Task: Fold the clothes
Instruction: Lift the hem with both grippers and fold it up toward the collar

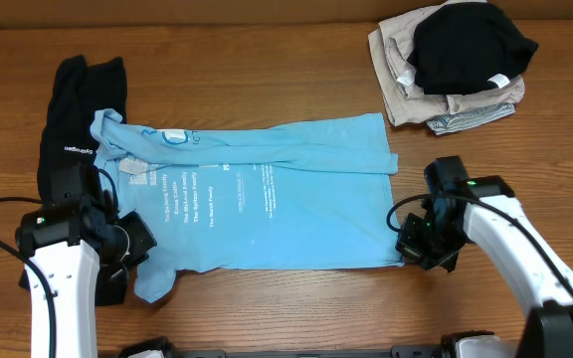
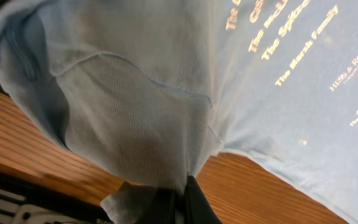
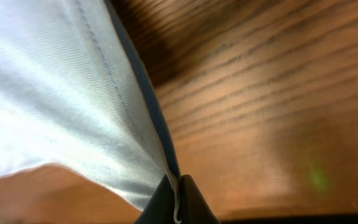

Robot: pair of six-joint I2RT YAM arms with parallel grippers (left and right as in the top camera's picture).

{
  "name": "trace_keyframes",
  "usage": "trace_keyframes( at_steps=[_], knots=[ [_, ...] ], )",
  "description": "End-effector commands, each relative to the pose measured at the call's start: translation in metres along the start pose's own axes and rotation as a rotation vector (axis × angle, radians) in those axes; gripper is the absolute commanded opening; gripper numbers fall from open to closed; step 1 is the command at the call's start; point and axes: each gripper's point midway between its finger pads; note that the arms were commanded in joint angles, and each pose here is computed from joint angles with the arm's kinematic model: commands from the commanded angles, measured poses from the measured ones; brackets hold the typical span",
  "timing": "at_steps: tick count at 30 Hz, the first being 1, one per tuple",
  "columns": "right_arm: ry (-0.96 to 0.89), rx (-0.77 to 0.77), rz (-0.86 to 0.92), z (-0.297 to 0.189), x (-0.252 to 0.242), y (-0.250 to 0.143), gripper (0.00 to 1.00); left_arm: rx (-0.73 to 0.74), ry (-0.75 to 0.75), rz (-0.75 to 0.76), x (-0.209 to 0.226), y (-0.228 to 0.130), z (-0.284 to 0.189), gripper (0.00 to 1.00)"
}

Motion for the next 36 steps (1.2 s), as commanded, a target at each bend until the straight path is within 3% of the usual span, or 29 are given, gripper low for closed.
trace_keyframes(
  at_steps=[1,18,25,32,34,36],
  knots=[
    [0.023,-0.056,-0.075,-0.02,0.007,0.005,0.04,-0.048,0.032,0.043,0.003,0.011,-0.007,0.04],
    [0.137,-0.498,-0.199,-0.078,0.06,0.102,0.04,-0.356,0.011,-0.031,-0.017,0.11,0.003,0.04],
    [0.156,-0.557,-0.225,-0.072,0.073,0.132,0.04,-0.525,-0.065,-0.024,-0.039,0.161,-0.001,0.04],
    [0.156,-0.551,-0.234,-0.048,0.08,0.156,0.04,-0.576,-0.105,-0.016,-0.052,0.183,0.006,0.04],
    [0.166,-0.565,-0.242,-0.045,0.084,0.164,0.04,-0.572,-0.105,-0.012,-0.054,0.187,0.013,0.13],
    [0.175,-0.586,-0.248,-0.043,0.088,0.172,0.04,-0.565,-0.106,-0.006,-0.058,0.19,0.022,0.33]
  ],
)
Point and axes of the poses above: each gripper's point midway between its finger pads, its own z axis out along the fingers, its own x axis along the line the jaws close on, y = z × x, and after that the axes turned 2 degrees about -z, right-handed
